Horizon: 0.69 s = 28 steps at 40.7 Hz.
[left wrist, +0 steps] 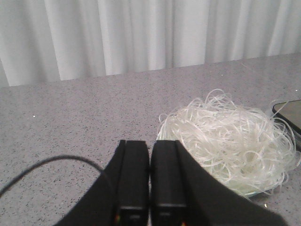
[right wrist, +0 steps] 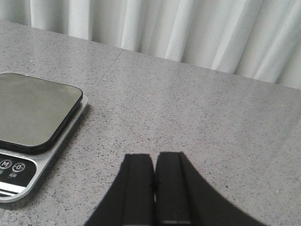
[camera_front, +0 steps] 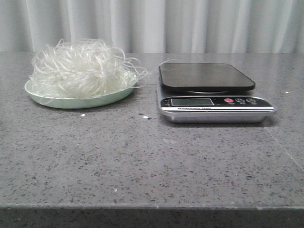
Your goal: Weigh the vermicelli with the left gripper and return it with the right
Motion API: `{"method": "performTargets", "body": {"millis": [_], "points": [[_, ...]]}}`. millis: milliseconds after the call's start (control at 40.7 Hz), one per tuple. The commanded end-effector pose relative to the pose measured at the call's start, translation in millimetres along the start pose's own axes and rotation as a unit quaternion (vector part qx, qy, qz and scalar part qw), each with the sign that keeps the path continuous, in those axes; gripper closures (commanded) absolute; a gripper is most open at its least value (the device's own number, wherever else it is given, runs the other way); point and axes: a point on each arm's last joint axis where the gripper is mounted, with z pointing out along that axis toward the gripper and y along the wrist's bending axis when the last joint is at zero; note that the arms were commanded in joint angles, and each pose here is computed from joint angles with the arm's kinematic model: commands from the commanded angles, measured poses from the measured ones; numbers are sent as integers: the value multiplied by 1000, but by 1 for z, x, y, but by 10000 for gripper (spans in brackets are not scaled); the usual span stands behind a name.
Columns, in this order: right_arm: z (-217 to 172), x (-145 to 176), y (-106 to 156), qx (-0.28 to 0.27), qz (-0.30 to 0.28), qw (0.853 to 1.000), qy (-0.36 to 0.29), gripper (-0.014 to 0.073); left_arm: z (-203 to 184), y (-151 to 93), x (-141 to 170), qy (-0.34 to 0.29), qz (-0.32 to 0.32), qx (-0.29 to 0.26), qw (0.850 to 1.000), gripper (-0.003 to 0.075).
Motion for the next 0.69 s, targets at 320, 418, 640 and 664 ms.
{"method": "performTargets", "body": {"millis": [320,418,640,664], "points": [[-2,-16,-4,17,-7,999,-49,445,-2,1,-12,-48,-10,-6,999,583],[-2,-16,-4,17,-7,999,-49,445,-5,4,-8,-65,-11,-21,998,583],[-2,-16,-4,17,-7,999,-49,445,-23,13,27,-104,-12,-84,991,583],[-2,-16,-4,17,-7,999,-49,445,-26,14,33,-105,-12,-93,990,583]]}}
